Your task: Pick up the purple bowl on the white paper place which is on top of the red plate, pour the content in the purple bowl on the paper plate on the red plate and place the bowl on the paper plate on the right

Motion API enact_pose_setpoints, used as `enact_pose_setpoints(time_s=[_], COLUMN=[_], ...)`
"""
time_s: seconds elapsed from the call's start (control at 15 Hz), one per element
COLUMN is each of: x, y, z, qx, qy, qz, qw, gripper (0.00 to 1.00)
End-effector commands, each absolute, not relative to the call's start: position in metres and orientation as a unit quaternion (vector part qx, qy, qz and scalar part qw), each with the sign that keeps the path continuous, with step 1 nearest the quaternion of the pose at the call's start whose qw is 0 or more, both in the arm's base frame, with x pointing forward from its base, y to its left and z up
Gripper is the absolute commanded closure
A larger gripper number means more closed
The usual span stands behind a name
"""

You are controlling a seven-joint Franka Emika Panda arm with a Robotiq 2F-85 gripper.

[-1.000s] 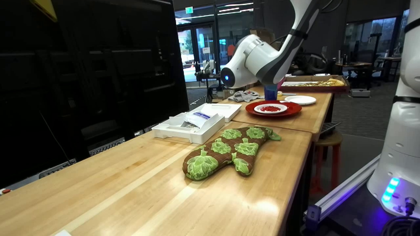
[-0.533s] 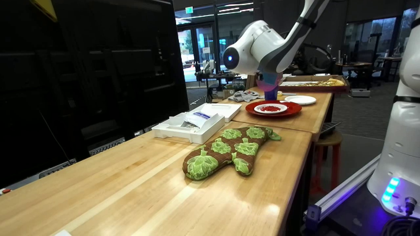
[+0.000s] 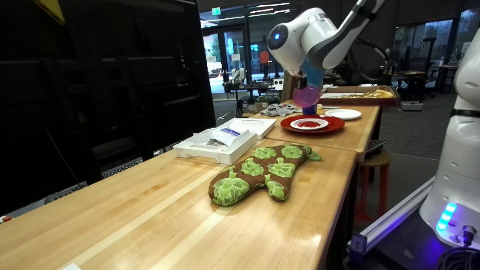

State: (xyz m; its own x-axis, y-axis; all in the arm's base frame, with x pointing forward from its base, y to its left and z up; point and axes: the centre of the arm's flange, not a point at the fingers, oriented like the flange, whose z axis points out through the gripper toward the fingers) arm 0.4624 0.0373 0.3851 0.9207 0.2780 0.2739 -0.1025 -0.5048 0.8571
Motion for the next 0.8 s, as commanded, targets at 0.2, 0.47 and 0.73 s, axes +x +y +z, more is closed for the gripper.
enact_pose_setpoints(time_s=[0.2,0.47,0.73], x=[0.446,0.443,0.439], y=[0.006,-0.003,-0.015], z=[0.415,0.419,0.416], qx=[0.9,0.925,0.946], qy=[0.085,0.106,0.128], qz=[0.174,0.155,0.121], qw=[0.389,0.33,0.272], gripper=[0.98,0.98,0.98])
